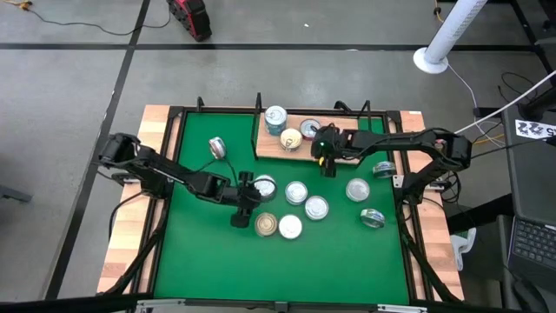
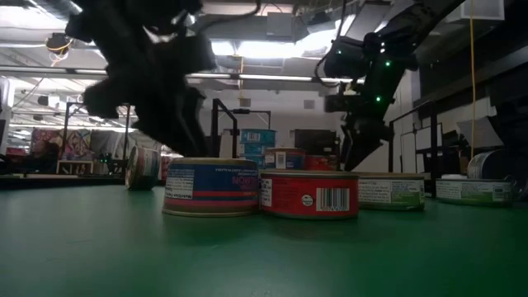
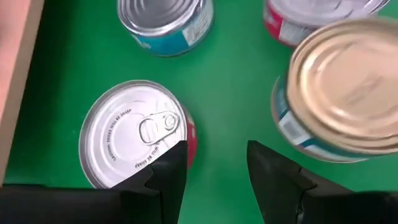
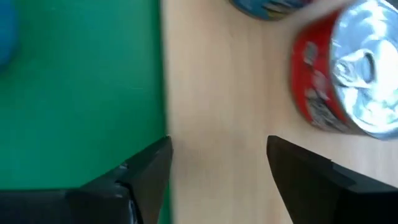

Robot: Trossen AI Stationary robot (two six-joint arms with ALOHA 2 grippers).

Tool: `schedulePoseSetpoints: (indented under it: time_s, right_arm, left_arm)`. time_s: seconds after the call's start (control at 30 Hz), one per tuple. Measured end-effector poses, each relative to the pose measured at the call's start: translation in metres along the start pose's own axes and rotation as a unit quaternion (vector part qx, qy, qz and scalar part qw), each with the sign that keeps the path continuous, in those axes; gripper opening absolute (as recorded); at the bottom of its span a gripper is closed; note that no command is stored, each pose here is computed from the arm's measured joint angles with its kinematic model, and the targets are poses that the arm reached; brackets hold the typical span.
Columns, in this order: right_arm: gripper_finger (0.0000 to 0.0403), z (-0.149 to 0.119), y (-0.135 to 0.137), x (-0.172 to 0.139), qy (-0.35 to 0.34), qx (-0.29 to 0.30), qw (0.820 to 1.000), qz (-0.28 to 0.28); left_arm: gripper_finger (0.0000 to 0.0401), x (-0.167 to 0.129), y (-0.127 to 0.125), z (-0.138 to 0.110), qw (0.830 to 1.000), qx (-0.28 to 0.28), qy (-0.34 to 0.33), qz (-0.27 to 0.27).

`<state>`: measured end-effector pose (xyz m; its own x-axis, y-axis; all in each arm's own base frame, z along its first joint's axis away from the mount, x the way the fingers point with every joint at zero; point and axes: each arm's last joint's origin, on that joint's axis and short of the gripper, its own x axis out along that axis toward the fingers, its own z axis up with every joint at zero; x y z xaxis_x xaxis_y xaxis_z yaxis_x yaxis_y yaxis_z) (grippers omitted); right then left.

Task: Stack canned seafood by type on shelf
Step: Stack the red tuna can on top of the red tuna can on the shelf

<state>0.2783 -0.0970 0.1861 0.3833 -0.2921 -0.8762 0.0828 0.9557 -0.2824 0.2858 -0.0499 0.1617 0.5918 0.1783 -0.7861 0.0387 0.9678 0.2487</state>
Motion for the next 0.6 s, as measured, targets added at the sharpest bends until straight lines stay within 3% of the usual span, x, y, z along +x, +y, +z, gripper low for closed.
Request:
schedulePoseSetpoints:
  time_s: [0.17,0.43,0.6]
  right_arm:
    - [0.0264,0.007,0.018,-0.003,-0.011,-0.030,0.999,0.007]
    - [0.0264,0.010,0.031,-0.007,0.000,-0.056,0.997,-0.054]
    - [0.0264,0.014,0.046,-0.010,-0.010,-0.076,0.996,-0.044]
  left_arm:
    - [0.0162,0.017,-0.002,-0.006,0.999,0.026,0.022,0.028]
    - [0.0161,0.030,0.003,-0.006,0.999,0.016,0.022,0.046]
    - [0.0135,0.030,0.004,-0.007,0.997,0.037,0.026,0.061]
